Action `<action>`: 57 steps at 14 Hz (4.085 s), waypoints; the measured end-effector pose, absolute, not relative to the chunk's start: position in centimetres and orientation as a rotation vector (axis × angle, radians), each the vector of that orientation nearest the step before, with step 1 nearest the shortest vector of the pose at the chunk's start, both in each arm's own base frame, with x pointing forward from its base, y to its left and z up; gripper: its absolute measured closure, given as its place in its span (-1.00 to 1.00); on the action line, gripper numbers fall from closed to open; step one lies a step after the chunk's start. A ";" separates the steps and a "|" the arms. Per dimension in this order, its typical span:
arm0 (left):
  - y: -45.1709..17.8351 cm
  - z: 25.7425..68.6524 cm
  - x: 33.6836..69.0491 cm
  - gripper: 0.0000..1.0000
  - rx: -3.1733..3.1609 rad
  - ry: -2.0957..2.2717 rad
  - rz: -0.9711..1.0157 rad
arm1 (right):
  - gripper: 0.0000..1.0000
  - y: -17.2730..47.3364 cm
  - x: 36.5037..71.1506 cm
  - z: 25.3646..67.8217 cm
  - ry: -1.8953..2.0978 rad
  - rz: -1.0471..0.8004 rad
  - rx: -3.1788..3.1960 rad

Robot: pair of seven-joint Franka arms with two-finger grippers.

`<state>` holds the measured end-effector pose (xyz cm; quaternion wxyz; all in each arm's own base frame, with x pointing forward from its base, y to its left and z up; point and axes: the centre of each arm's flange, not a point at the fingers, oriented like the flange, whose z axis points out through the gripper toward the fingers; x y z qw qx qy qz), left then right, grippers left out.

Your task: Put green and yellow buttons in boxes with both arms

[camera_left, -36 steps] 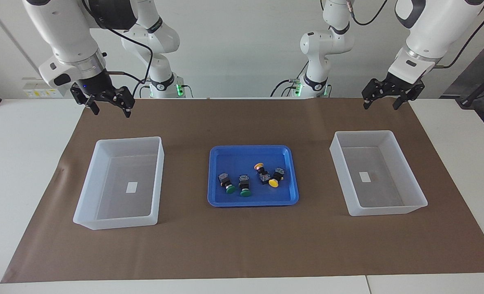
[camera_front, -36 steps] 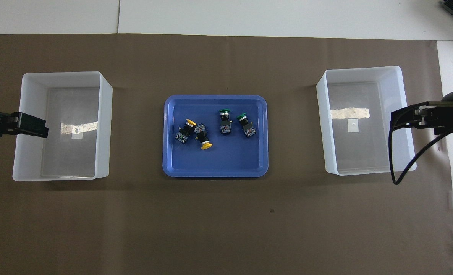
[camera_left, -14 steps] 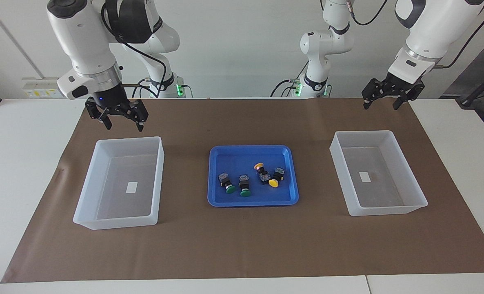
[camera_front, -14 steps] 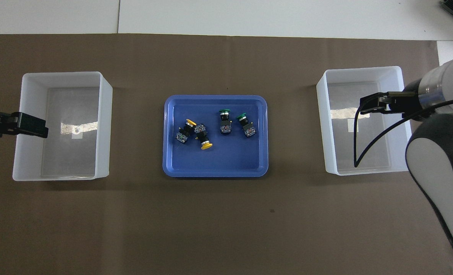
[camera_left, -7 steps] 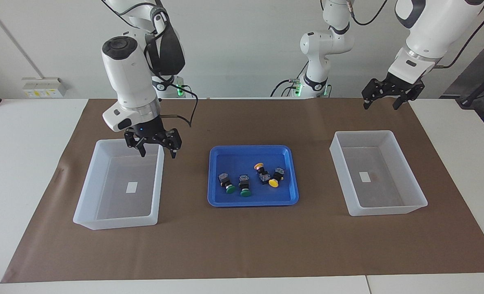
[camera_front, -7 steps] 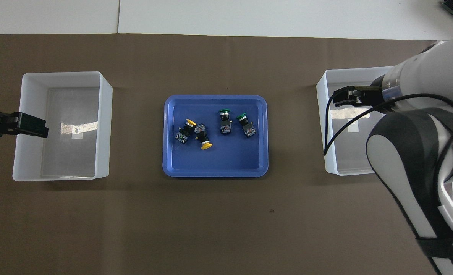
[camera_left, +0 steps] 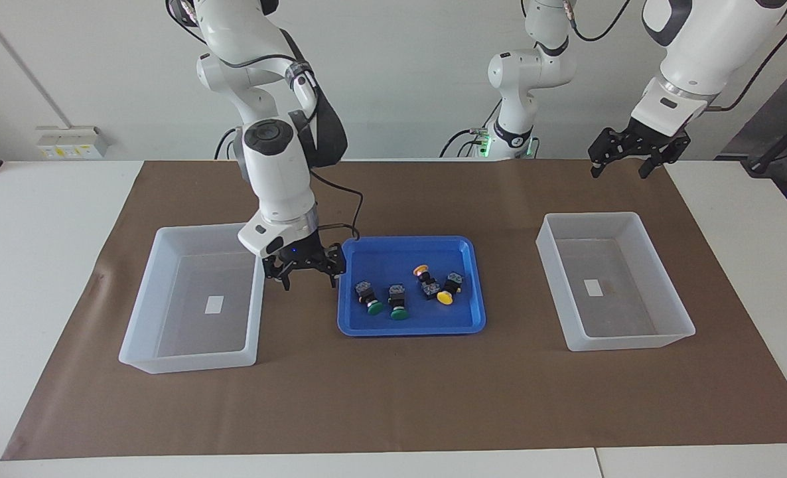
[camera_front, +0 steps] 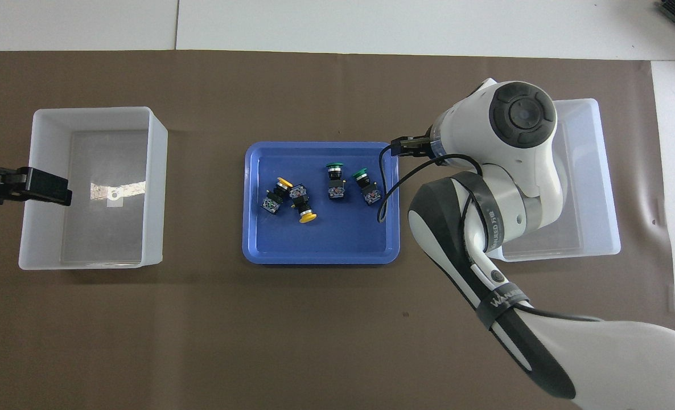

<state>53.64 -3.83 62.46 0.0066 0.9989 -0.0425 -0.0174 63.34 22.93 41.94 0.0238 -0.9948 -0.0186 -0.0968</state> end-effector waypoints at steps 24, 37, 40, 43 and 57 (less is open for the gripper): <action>-3.8 62.5 53.6 -1.00 3.125 -0.133 -0.054 | -0.14 31.1 58.9 30.5 -0.313 -0.350 -3.051; -3.8 62.4 53.6 -1.00 3.126 -0.105 -0.054 | 0.22 23.8 60.9 39.7 -0.132 -0.483 -3.037; -4.8 61.7 54.7 -1.00 3.119 0.082 0.089 | 0.22 15.1 62.7 43.2 0.043 -0.507 -3.061; -9.3 57.7 55.2 -1.00 3.084 0.211 0.194 | 0.22 9.1 63.4 44.1 0.078 -0.511 -3.089; -26.1 37.3 57.4 -1.00 2.976 -0.227 0.356 | 0.22 -2.1 66.8 36.5 0.259 -0.517 -3.111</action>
